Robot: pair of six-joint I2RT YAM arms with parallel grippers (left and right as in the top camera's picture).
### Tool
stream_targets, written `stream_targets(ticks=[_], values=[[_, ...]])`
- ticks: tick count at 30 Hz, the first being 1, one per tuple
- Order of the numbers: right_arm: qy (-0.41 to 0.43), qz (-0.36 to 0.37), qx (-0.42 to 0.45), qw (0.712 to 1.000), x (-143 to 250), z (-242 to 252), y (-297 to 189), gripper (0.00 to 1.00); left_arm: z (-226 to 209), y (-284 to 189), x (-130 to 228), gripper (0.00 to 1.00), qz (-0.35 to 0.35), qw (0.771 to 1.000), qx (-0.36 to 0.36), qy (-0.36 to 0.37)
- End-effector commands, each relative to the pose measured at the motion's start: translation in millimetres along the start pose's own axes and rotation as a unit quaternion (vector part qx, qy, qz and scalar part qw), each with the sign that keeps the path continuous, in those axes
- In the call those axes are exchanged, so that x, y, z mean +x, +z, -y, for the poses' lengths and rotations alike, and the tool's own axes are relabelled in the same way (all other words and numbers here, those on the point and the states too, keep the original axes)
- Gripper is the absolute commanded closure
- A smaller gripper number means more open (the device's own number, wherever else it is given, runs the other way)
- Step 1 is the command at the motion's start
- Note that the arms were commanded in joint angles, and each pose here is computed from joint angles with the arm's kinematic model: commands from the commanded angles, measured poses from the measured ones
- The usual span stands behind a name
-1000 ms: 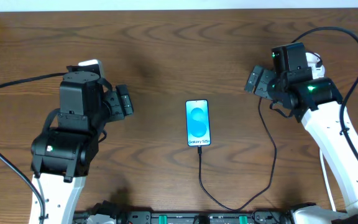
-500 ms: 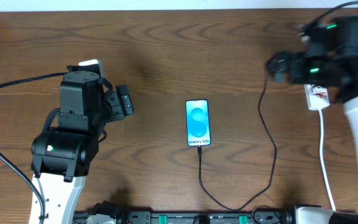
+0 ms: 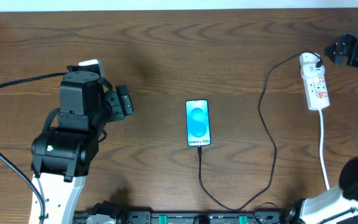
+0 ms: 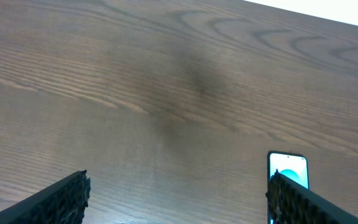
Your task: Plug charger to phone and switch on socket
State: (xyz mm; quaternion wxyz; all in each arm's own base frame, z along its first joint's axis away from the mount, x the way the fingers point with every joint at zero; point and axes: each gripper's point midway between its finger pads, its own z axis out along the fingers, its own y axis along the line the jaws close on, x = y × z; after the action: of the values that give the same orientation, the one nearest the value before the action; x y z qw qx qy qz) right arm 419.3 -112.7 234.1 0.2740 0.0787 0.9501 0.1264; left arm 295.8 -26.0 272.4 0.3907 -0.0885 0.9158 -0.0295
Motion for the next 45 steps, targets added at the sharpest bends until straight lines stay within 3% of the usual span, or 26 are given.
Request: stream_targets(ticks=[1, 9, 18, 45], values=[[-0.044, -0.013, -0.046, 0.998, 0, 11, 29, 0.01, -2, -1, -3, 0.09, 0.003, 1.000, -0.006, 0.007], [-0.019, -0.073, -0.065, 0.995, 21, 33, 97, 0.01, -2, -1, -3, 0.09, 0.003, 1.000, -0.006, 0.007], [0.002, -0.120, -0.080, 0.990, 45, 44, 142, 0.01, -2, -1, -3, 0.09, 0.003, 1.000, -0.006, 0.007], [-0.022, -0.126, -0.096, 0.987, 65, 29, 183, 0.01, -2, -1, -3, 0.09, 0.003, 1.000, -0.006, 0.007]])
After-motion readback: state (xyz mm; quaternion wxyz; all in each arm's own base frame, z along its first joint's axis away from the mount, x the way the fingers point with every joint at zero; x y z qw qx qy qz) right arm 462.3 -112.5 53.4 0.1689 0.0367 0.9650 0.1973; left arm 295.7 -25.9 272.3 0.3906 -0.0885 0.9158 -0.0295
